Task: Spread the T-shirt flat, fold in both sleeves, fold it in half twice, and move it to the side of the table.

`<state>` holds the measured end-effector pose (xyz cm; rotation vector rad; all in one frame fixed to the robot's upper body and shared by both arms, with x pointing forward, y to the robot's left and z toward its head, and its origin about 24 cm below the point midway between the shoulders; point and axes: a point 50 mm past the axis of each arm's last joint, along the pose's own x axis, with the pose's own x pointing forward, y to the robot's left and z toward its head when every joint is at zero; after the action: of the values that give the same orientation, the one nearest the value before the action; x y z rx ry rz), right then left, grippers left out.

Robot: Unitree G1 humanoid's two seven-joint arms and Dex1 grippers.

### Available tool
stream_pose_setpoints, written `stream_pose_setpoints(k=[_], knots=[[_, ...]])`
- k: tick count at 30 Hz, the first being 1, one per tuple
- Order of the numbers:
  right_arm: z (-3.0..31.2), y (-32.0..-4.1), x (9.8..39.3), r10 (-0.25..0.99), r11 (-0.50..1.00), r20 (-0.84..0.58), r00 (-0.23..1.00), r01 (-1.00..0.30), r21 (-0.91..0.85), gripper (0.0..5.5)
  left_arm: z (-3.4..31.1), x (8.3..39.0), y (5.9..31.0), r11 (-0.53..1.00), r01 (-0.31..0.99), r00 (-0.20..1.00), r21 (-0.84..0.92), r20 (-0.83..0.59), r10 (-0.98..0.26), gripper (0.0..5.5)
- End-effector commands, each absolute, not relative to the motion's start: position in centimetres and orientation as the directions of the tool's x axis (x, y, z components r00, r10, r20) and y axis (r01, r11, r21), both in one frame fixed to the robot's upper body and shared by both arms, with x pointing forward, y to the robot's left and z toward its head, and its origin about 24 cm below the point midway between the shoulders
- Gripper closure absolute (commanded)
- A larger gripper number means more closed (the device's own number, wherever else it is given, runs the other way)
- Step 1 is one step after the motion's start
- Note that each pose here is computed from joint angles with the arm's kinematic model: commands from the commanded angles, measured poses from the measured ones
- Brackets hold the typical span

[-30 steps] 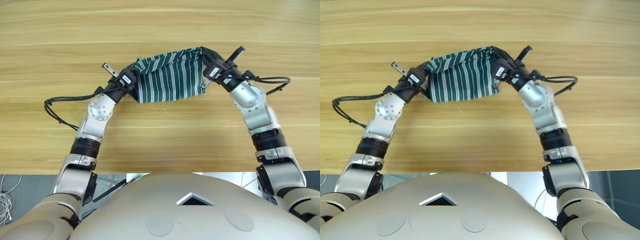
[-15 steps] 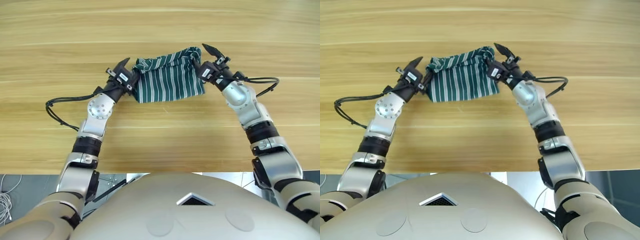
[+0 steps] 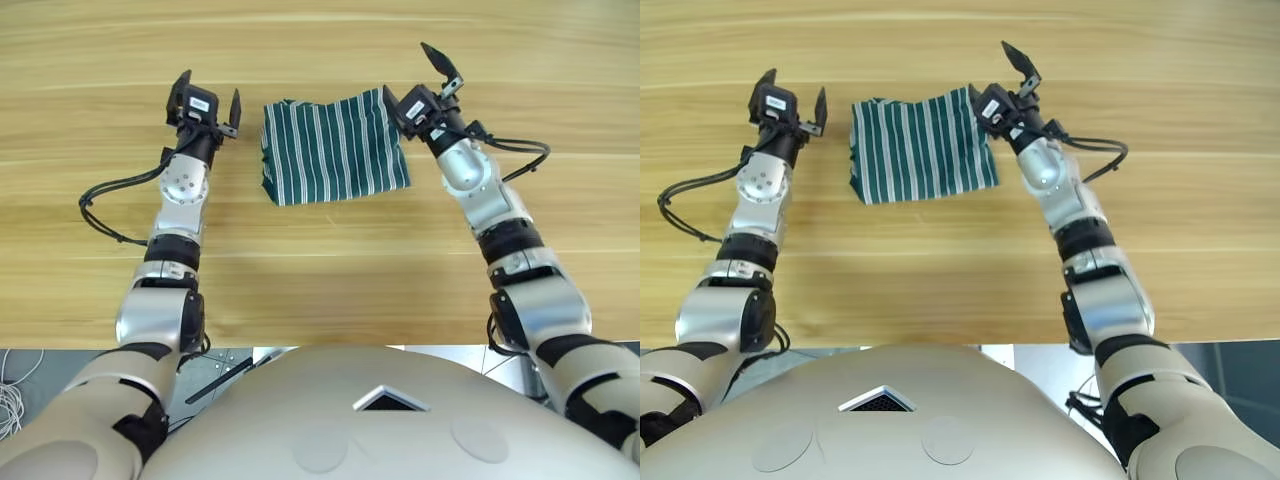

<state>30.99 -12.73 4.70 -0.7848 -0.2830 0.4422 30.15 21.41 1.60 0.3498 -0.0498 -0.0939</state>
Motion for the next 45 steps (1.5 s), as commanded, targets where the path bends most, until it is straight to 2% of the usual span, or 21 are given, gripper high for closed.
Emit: stream_pose_setpoints(k=[1,3,5,9,11,14,16,18,21,24,26,30,32,33,36,38,40,42,44,45], knots=[[5.0,-7.0,27.9,0.665,0.576,0.1,0.74,-0.424,-0.699,1.57,2.8,29.8,22.5,0.988,-0.039,0.986,0.15,0.164,0.014,1.51],[3.5,-5.2,27.2,0.71,0.527,0.032,0.704,-0.5,-0.687,1.57,2.8,30.0,23.0,0.993,-0.112,0.976,0.031,0.193,0.104,1.51],[1.8,-5.3,27.5,0.694,0.508,-0.05,0.719,-0.537,-0.673,1.57,2.4,30.2,23.5,0.983,-0.178,0.967,-0.049,0.177,0.184,1.51],[-0.4,-8.2,29.9,0.562,0.603,-0.188,0.806,-0.554,-0.573,1.57,1.5,30.1,24.2,0.959,-0.247,0.955,-0.139,0.135,0.265,1.51],[-1.2,-9.7,30.8,0.495,0.688,-0.264,0.828,-0.559,-0.463,1.57,1.5,30.0,24.3,0.951,-0.259,0.947,-0.168,0.148,0.284,1.51],[-2.6,-12.6,31.7,0.365,0.825,-0.405,0.839,-0.493,-0.277,1.57,1.8,30.0,24.3,0.947,-0.258,0.942,-0.191,0.169,0.291,1.51],[-3.3,-14.7,31.8,0.263,0.913,-0.493,0.829,-0.38,-0.151,1.57,1.8,30.1,24.5,0.945,-0.263,0.94,-0.194,0.168,0.296,1.51],[-3.5,-17.2,32.0,0.132,0.976,-0.563,0.816,-0.206,-0.069,1.57,1.8,30.1,24.7,0.943,-0.271,0.938,-0.195,0.165,0.304,1.51],[-2.0,-21.4,33.2,-0.117,0.991,-0.586,0.802,0.137,-0.01,1.57,1.7,29.5,26.3,0.925,-0.326,0.92,-0.194,0.159,0.358,1.51],[1.4,-27.8,33.7,-0.44,0.853,-0.529,0.726,0.522,0.008,1.57,1.4,28.1,28.2,0.901,-0.392,0.891,-0.184,0.165,0.422,1.51],[3.0,-30.9,33.3,-0.574,0.742,-0.502,0.647,0.671,0.017,1.57,1.2,27.2,29.4,0.883,-0.434,0.871,-0.178,0.166,0.462,1.51],[3.8,-35.0,31.1,-0.735,0.538,-0.491,0.468,0.843,-0.004,1.57,0.9,25.4,31.3,0.848,-0.501,0.831,-0.172,0.177,0.527,1.51],[3.6,-35.8,30.2,-0.773,0.466,-0.491,0.402,0.884,-0.009,1.57,0.8,24.3,32.2,0.83,-0.533,0.81,-0.166,0.184,0.557,1.51],[3.6,-35.8,30.2,-0.78,0.46,-0.482,0.399,0.888,-0.009,1.57,0.7,23.8,32.6,0.822,-0.545,0.801,-0.162,0.187,0.568,1.51],[5.4,-34.4,32.3,-0.773,0.554,-0.36,0.523,0.832,0.02,1.57,0.5,21.9,33.8,0.795,-0.589,0.769,-0.143,0.202,0.606,1.51],[7.4,-33.5,33.8,-0.758,0.626,-0.203,0.62,0.779,0.042,1.57,0.6,21.2,33.7,0.797,-0.595,0.765,-0.104,0.229,0.602,1.51],[10.4,-30.9,35.8,-0.682,0.731,0.051,0.73,0.682,0.004,1.57,0.9,21.2,32.6,0.824,-0.562,0.786,-0.063,0.269,0.557,1.51],[12.1,-25.1,37.9,-0.439,0.871,0.258,0.86,0.479,-0.112,1.57,1.8,22.7,30.8,0.863,-0.506,0.823,-0.001,0.3,0.483,1.51],[11.4,-18.5,38.6,-0.161,0.942,0.299,0.94,0.237,-0.238,1.57,2.7,25.3,28.5,0.892,-0.448,0.858,0.052,0.306,0.413,1.51],[10.2,-15.1,38.6,-0.042,0.954,0.258,0.965,0.115,-0.275,1.57,3.1,27.1,27.2,0.907,-0.419,0.874,0.051,0.294,0.387,1.51]])
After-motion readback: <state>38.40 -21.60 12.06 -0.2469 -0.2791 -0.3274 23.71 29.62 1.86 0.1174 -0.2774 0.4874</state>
